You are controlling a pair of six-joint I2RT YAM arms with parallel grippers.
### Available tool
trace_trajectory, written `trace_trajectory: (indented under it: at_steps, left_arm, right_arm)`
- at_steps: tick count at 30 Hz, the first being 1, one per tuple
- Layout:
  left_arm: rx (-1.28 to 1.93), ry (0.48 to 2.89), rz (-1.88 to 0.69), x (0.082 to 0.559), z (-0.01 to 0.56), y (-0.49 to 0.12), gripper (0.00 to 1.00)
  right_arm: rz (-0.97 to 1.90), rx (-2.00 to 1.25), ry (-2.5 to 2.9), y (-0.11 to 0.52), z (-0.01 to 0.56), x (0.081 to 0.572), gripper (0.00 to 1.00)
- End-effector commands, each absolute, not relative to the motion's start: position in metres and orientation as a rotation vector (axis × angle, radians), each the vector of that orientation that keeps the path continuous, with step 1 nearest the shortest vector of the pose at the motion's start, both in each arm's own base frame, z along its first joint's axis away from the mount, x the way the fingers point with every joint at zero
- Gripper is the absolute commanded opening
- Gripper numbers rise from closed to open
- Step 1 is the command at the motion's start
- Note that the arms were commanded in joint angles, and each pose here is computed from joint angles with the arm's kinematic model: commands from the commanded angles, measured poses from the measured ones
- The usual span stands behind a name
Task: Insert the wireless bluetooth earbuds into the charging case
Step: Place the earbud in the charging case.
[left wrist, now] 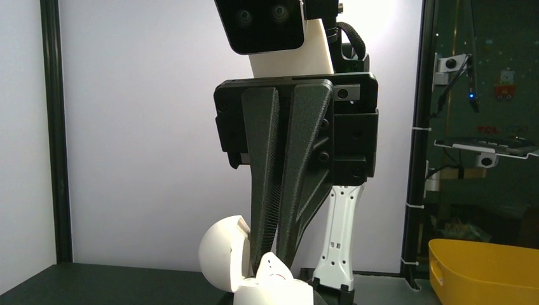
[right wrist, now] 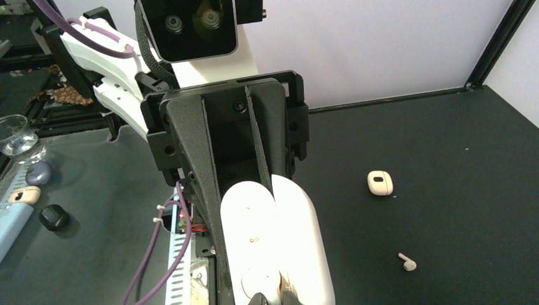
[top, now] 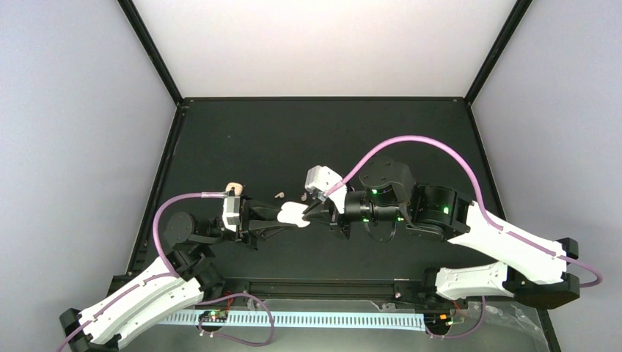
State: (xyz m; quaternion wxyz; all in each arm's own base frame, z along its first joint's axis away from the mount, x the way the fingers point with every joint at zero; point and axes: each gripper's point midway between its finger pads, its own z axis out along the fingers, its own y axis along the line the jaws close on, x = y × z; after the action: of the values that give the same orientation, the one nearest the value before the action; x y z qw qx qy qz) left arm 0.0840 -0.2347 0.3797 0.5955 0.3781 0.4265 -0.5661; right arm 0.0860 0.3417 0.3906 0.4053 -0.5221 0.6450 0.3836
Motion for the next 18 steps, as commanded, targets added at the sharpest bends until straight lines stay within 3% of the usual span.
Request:
trace_trajectory:
  at_steps: [1,18]
  left_arm:
    - [0.858,0.923,-1.286,0.081,0.397,-0.228,0.02]
    - [0.883,1.005,-1.278,0.089,0.378,-0.237,0.02]
  right_arm:
    - [0.966,-1.313,1.63,0.342,0.394,0.085,0.04]
    - [0.953,-1.313,1.59,0.333,0.411,0.084,0.01]
